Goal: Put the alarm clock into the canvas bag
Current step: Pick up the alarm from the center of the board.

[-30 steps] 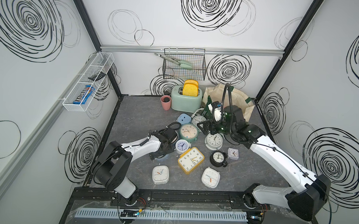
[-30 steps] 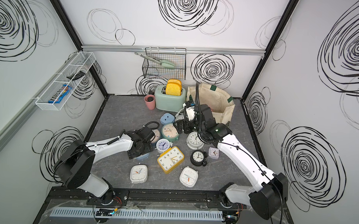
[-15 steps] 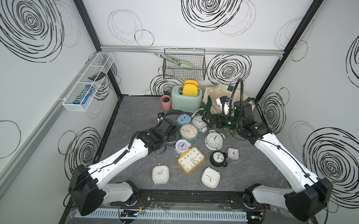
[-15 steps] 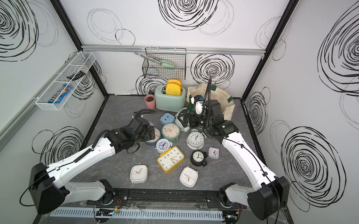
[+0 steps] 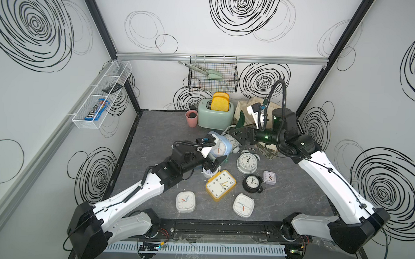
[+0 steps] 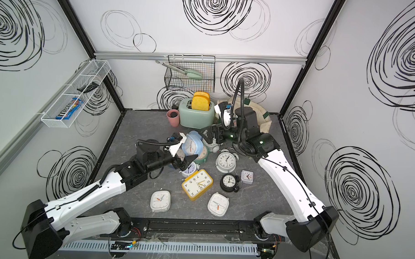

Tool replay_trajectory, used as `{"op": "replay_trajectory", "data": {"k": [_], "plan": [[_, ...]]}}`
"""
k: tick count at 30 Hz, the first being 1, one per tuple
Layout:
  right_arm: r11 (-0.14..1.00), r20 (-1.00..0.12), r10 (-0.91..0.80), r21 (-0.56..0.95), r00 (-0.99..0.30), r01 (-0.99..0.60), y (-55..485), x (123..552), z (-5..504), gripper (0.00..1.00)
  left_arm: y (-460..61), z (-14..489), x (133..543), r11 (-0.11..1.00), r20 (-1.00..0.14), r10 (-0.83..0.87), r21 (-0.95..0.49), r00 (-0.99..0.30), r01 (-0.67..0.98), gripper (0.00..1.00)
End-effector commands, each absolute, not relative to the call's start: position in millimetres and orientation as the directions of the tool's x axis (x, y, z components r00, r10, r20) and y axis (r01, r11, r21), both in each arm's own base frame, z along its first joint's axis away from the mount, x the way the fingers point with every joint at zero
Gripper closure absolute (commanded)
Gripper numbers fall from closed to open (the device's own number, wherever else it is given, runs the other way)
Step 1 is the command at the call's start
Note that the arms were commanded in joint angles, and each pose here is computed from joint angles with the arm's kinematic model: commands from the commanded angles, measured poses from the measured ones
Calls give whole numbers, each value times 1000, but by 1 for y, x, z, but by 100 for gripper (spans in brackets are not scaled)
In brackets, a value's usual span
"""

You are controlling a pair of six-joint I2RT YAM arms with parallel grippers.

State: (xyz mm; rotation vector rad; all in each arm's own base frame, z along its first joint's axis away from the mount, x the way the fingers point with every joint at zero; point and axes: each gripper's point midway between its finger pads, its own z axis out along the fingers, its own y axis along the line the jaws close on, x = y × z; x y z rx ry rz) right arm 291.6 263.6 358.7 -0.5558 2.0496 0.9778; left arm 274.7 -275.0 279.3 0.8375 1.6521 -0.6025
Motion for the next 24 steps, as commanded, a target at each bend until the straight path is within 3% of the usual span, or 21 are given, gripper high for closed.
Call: {"op": "replay_trajectory", "data": {"k": [1,8,14,24], "plan": [[643,-762,-144,413,-632,-645,271,286,335,3,-287,327,264,529,-976,155,211,151,822,2],[646,-721,-231,389,-653,-657,290,274,315,0,-281,320,266,560,-978,146,205,148,803,1],[653,-701,-259,379,-664,-655,299,269,309,13,-273,316,280,632,-978,165,202,125,748,1],[655,-673,-287,381,-682,-652,302,263,299,29,-274,313,280,644,-978,169,203,122,737,1]]}}
